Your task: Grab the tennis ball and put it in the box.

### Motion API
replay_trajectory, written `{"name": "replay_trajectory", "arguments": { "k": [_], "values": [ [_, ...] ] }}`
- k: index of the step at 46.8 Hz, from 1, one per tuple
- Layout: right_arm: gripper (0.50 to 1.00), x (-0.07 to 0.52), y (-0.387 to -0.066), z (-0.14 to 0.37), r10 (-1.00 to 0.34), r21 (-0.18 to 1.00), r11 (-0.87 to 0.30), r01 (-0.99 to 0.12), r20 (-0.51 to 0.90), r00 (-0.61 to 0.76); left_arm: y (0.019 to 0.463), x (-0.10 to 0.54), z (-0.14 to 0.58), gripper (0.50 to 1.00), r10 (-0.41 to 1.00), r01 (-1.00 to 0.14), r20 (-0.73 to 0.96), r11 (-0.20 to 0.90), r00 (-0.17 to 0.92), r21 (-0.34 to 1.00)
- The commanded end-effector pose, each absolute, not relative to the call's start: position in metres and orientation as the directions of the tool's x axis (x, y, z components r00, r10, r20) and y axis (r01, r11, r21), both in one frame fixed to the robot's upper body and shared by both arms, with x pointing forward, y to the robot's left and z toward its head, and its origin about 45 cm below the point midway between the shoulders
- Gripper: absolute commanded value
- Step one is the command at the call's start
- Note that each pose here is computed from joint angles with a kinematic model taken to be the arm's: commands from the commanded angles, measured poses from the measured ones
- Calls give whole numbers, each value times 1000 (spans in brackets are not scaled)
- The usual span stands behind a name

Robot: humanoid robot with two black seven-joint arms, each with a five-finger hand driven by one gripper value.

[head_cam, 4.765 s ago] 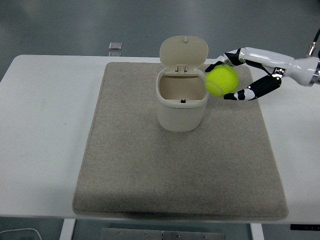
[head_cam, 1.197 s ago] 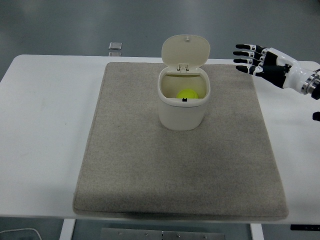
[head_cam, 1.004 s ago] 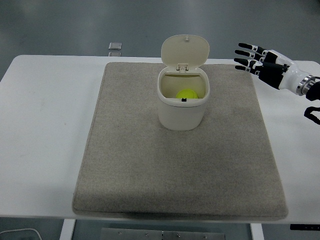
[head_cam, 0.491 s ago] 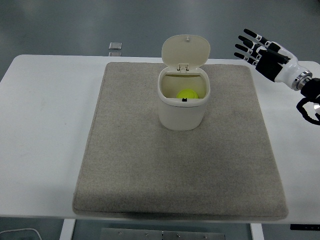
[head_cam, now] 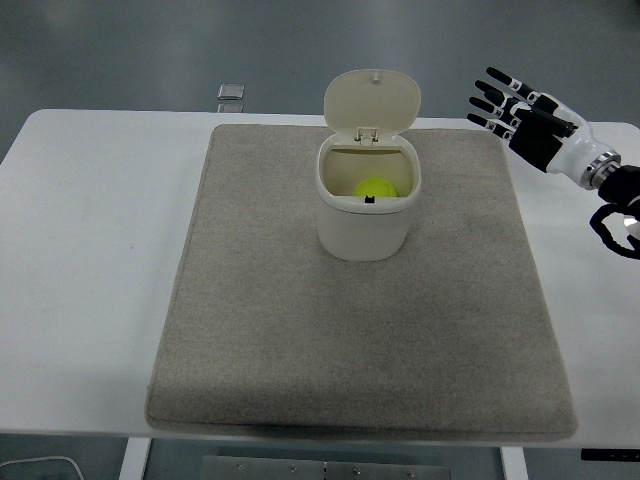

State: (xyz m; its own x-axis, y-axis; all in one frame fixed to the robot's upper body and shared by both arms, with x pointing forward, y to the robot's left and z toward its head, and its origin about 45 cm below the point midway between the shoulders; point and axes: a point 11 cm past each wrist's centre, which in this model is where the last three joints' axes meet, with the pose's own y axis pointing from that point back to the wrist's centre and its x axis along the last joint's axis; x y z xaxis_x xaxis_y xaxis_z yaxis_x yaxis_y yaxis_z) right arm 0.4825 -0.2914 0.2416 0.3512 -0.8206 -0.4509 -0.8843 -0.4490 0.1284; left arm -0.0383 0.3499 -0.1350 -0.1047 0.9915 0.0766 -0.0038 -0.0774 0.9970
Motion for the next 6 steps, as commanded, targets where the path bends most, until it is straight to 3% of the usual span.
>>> {"name": "replay_trajectory", "arguments": {
  "k": [1, 6],
  "values": [
    [903, 483, -292, 242, -821, 127, -447, -885, -452, 350, 350, -38, -135, 992, 992, -4, 76, -77, -105, 997],
    [903, 483, -292, 242, -821, 127, -447, -885, -452, 350, 350, -38, -135, 992, 992, -4, 76, -77, -105, 997]
  ]
}}
